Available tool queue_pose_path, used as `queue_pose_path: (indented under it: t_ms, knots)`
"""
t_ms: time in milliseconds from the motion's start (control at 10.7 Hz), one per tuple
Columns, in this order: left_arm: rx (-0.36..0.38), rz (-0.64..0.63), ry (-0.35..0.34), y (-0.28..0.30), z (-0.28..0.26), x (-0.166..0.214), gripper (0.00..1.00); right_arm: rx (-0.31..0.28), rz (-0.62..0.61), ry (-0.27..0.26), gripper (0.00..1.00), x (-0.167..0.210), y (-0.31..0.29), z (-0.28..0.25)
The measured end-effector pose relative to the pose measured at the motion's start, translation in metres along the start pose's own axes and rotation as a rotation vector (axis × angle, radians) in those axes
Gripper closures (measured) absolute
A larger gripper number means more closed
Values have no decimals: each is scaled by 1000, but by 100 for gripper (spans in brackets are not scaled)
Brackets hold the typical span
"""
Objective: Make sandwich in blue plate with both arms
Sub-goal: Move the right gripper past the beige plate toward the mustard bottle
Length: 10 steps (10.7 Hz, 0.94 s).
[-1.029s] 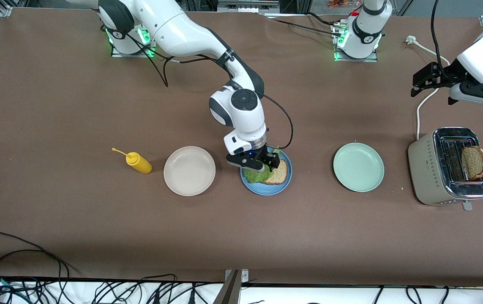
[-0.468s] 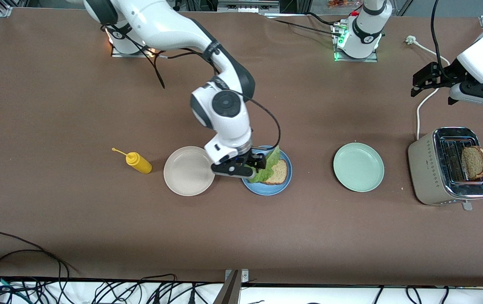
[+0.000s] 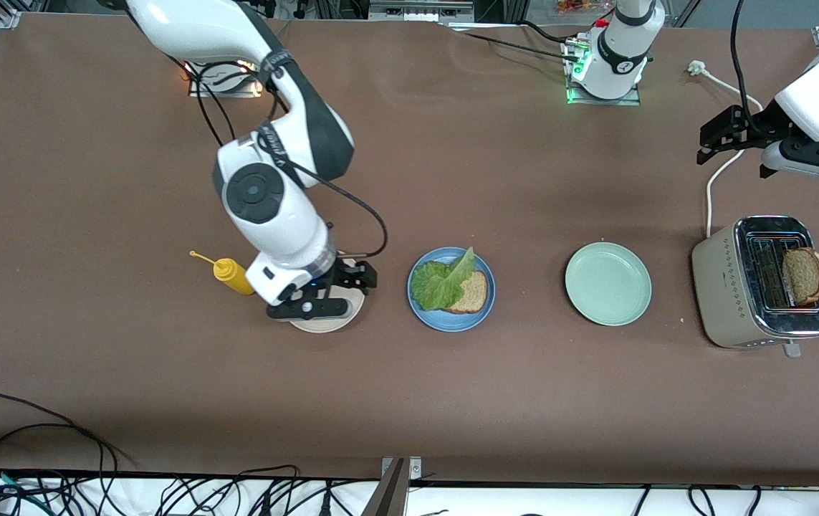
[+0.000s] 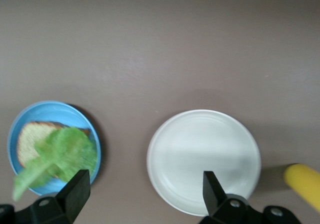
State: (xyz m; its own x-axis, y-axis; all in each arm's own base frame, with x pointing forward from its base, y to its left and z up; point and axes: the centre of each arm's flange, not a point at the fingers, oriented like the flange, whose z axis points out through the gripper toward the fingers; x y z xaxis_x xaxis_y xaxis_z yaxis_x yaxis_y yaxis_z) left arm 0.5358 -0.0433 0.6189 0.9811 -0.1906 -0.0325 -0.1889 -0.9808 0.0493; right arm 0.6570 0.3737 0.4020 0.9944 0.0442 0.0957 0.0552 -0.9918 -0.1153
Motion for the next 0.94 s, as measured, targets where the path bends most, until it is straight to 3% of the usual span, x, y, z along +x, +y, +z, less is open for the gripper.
queue_pose_path:
  t_ms: [748, 935]
  knots:
    - [0, -1, 0, 0, 0, 0, 0, 32, -403, -104, 0, -53, 124, -49]
    - [0, -1, 0, 0, 0, 0, 0, 43, -573, -113, 0, -71, 160, -63]
